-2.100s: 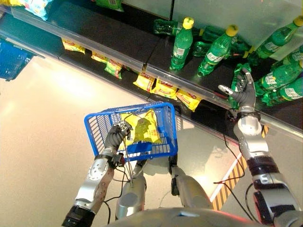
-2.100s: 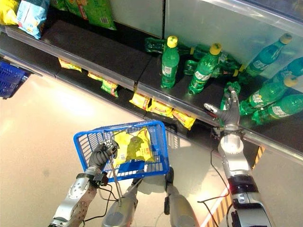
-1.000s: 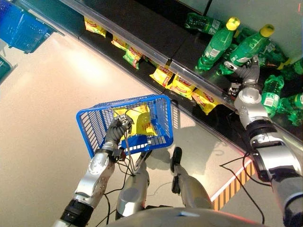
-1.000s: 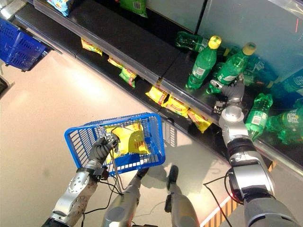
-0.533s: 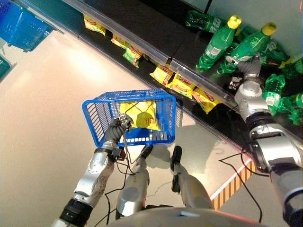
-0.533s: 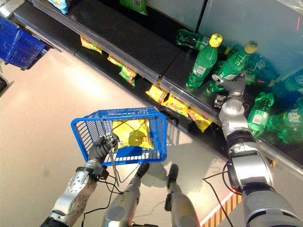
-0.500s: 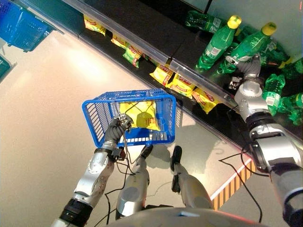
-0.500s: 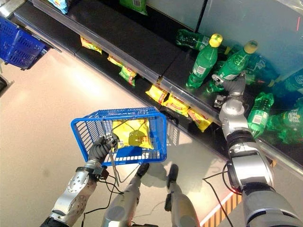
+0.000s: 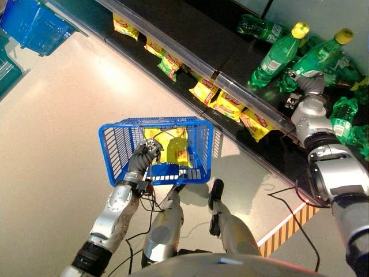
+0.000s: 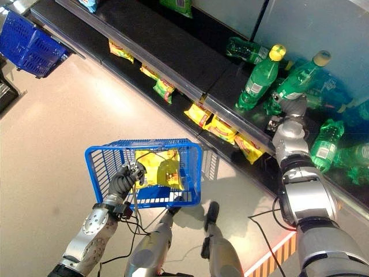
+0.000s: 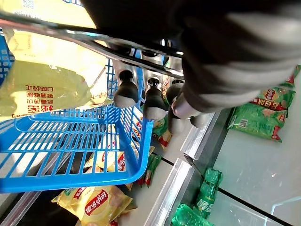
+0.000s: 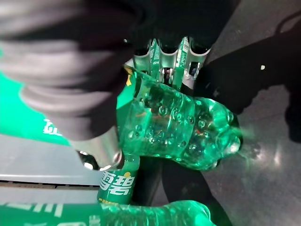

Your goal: Pick up the snacks into the basket

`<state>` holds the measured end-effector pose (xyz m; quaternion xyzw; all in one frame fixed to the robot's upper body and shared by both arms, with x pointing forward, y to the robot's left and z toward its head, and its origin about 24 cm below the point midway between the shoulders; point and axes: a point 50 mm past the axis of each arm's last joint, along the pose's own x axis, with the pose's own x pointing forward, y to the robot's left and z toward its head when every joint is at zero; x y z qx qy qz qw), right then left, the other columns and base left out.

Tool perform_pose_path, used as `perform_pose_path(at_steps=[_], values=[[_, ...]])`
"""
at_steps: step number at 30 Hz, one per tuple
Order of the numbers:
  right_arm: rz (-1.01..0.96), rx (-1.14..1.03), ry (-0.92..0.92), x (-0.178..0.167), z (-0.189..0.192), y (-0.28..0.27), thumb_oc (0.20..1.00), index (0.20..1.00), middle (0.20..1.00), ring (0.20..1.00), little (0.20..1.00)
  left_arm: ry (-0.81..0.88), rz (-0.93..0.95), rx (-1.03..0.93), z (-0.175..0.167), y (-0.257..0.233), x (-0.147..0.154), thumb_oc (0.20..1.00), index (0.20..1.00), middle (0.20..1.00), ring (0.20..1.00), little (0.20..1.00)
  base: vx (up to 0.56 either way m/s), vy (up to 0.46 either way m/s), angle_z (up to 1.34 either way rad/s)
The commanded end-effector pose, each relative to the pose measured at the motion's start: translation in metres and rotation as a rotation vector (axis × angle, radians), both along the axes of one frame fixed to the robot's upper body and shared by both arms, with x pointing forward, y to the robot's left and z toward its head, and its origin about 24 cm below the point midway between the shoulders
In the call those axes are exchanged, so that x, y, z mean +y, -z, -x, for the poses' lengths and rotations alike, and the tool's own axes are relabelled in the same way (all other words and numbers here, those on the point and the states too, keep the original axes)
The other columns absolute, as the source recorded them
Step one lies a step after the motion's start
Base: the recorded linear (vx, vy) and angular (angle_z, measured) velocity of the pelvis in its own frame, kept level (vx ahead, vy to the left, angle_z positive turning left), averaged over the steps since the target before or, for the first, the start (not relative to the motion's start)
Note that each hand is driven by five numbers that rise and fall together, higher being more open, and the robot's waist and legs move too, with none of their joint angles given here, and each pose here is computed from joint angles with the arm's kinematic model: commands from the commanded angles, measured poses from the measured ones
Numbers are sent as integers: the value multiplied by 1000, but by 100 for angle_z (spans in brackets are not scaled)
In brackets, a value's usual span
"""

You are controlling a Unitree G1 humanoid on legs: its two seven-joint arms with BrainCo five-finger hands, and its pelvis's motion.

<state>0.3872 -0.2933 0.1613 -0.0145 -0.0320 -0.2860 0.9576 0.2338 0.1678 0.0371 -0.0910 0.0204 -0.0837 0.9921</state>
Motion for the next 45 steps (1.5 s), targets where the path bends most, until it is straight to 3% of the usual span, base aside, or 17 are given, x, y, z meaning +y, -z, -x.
perform_pose_path(at_steps=[1, 14, 18, 23, 33, 39, 43, 45], values=[[44, -121, -1, -9, 0, -36, 200, 200, 200, 200, 200, 110, 135, -374, 7, -73, -17, 200, 200, 200, 200, 200, 0, 0, 0], [45, -240, -17, 0, 8, -39, 200, 200, 200, 200, 200, 79, 143, -374, 2, -73, -16, 200, 200, 200, 200, 200, 3, -3, 1], [122, -393, -44, 16, 33, -36, 200, 200, 200, 200, 200, 11, 160, -381, -2, -74, -9, 200, 200, 200, 200, 200, 44, -11, 1], [295, -505, 55, 10, 91, -28, 200, 200, 200, 200, 200, -87, 171, -363, -2, -67, 5, 200, 200, 200, 200, 200, 86, -17, 9], [591, -601, 3, 29, 137, -44, 200, 200, 200, 200, 200, -128, 171, -350, 3, -62, 15, 200, 200, 200, 200, 200, 59, 10, -15], [569, -476, -288, 61, 137, -8, 200, 200, 200, 200, 200, -48, 169, -399, 0, -73, 4, 200, 200, 200, 200, 200, -33, 15, -14], [488, -351, -551, 97, 121, 25, 200, 200, 200, 200, 200, 86, 206, -514, -16, -103, -26, 200, 200, 200, 200, 200, -228, 22, -13], [468, -304, -726, 132, 108, 39, 200, 200, 200, 200, 200, 182, 283, -586, -25, -126, -54, 200, 200, 200, 200, 200, -340, 33, 7]])
